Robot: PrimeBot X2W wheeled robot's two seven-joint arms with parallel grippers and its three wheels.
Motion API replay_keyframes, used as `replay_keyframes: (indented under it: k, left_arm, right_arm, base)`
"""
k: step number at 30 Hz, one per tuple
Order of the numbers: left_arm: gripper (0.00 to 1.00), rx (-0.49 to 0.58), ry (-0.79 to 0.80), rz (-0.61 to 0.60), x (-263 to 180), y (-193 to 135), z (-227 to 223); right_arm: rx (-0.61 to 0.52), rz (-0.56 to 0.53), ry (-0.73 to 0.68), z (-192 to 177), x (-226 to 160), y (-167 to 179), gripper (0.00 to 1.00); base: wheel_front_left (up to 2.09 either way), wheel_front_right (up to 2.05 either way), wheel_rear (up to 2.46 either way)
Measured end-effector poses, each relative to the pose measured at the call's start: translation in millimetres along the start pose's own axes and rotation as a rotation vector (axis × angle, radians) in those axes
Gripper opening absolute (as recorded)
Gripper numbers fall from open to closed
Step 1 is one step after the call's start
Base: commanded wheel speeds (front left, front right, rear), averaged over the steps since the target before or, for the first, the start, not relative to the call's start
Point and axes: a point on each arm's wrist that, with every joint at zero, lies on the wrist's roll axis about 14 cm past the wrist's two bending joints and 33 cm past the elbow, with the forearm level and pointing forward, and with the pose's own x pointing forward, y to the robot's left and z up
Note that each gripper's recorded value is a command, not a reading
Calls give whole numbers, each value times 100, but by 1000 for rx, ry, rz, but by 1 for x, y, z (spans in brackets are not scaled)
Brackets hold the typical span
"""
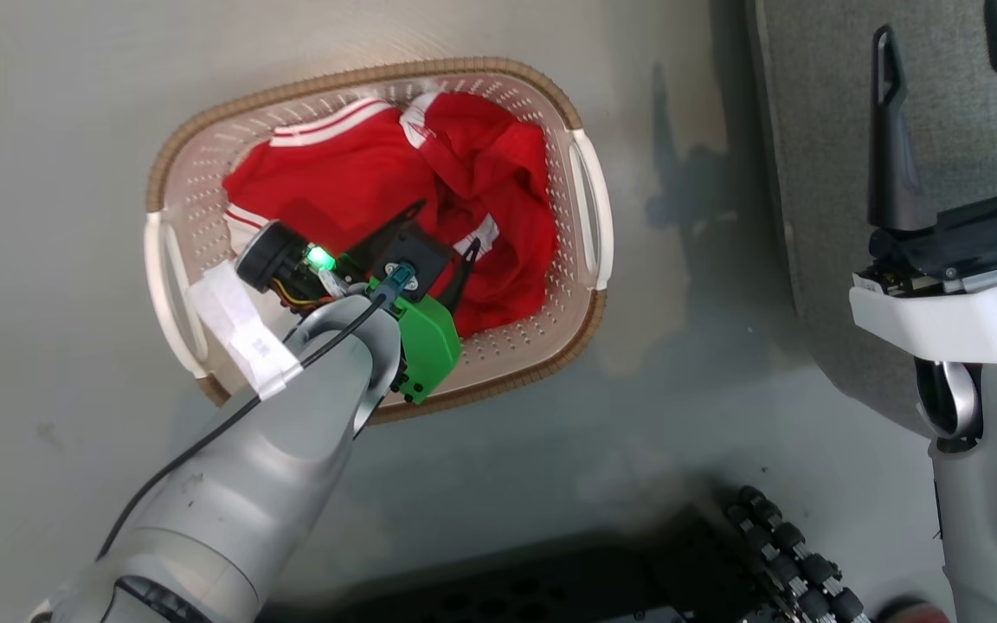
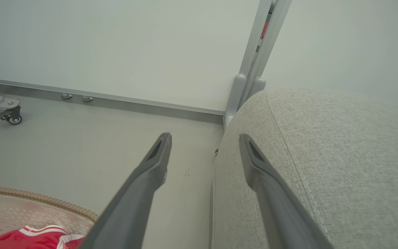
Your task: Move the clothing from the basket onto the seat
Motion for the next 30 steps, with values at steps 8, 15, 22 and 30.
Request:
replay_keyframes:
  k: [8,15,22,30]
  left_arm:
    - [100,50,95,70,22,15,-29]
    - [100,148,240,122,31,25,-60]
    - [100,232,365,153,31,34,-83]
    - [100,293,423,157,32,44,-94]
  right_arm:
    - [-17,9,16,-17,4,2,100]
    - [-17,24,33,-29,4,7,100]
    - [-12,33,32,-31,5,10,100]
    - [1,44,22,-31,7,15,100]
  base:
    - [0,0,0]
    - [0,0,0]
    - [0,0,0]
    - [0,0,0]
